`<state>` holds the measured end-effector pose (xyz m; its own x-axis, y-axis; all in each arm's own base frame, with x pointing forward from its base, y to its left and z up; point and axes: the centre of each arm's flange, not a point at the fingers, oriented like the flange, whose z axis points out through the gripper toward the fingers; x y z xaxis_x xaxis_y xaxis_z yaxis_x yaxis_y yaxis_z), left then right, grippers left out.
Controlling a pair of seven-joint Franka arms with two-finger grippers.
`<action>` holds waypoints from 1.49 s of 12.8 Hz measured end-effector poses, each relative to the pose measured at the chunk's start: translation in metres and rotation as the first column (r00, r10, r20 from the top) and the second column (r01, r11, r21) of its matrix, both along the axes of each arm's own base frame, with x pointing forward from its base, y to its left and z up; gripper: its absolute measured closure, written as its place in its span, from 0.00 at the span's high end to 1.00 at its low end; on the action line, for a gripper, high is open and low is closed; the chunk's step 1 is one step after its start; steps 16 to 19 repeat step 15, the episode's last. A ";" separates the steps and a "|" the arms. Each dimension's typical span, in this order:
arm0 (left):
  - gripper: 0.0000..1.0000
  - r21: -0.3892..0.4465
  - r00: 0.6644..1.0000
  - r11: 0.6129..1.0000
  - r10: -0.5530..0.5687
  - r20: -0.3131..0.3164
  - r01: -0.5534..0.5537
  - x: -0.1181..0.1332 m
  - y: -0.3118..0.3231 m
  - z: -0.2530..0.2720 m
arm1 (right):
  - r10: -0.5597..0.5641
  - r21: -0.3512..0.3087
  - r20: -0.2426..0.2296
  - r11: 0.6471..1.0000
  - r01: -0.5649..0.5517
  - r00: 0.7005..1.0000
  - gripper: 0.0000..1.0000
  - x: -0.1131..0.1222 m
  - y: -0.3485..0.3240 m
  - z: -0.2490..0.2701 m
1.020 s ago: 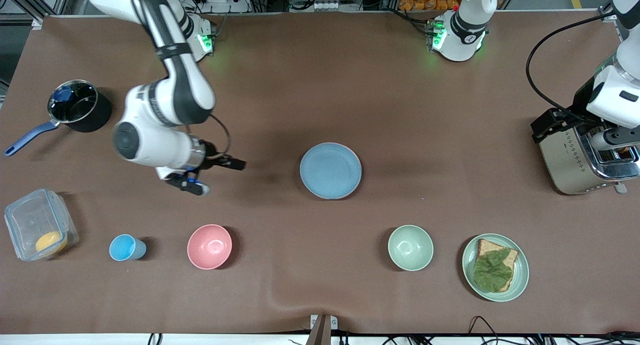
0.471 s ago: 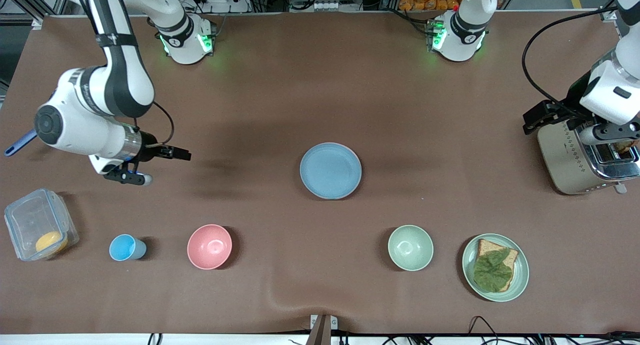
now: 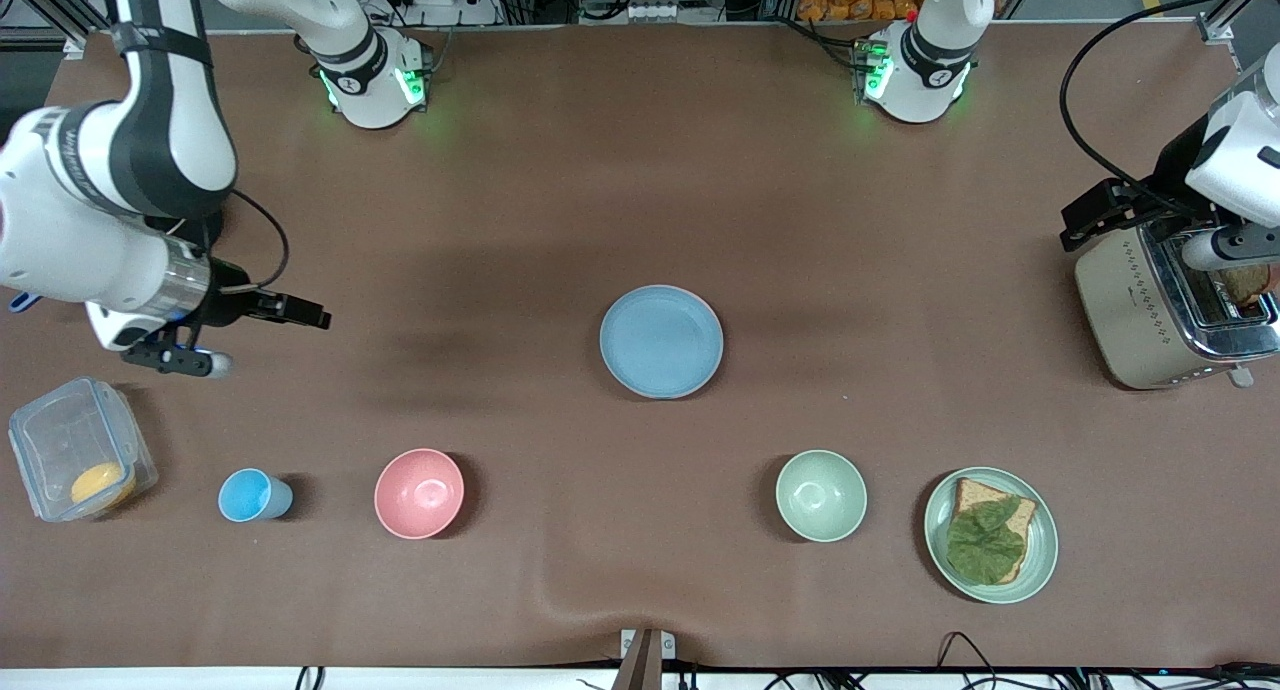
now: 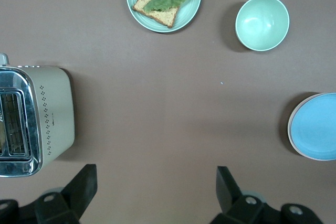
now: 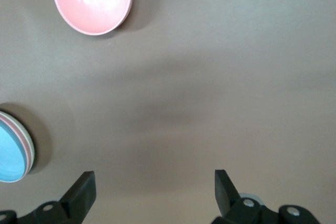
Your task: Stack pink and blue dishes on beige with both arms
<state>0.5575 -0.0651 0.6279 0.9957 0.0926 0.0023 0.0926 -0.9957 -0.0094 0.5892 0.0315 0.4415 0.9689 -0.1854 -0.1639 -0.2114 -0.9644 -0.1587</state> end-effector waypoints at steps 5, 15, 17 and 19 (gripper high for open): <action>1.00 0.001 1.000 1.000 0.008 -0.007 -0.008 0.000 0.005 0.000 | 0.110 -0.069 0.045 0.992 -0.106 0.993 1.00 -0.015 -0.015 0.056; 1.00 0.002 1.000 1.000 0.008 -0.014 -0.008 -0.002 0.005 0.002 | 0.265 -0.133 0.122 0.959 -0.249 0.956 1.00 -0.079 -0.037 0.176; 1.00 0.002 1.000 1.000 0.008 -0.014 -0.008 -0.002 0.005 0.002 | 0.265 -0.133 0.122 0.959 -0.249 0.956 1.00 -0.079 -0.037 0.176; 1.00 0.002 1.000 1.000 0.008 -0.014 -0.008 -0.002 0.005 0.002 | 0.265 -0.133 0.122 0.959 -0.249 0.956 1.00 -0.079 -0.037 0.176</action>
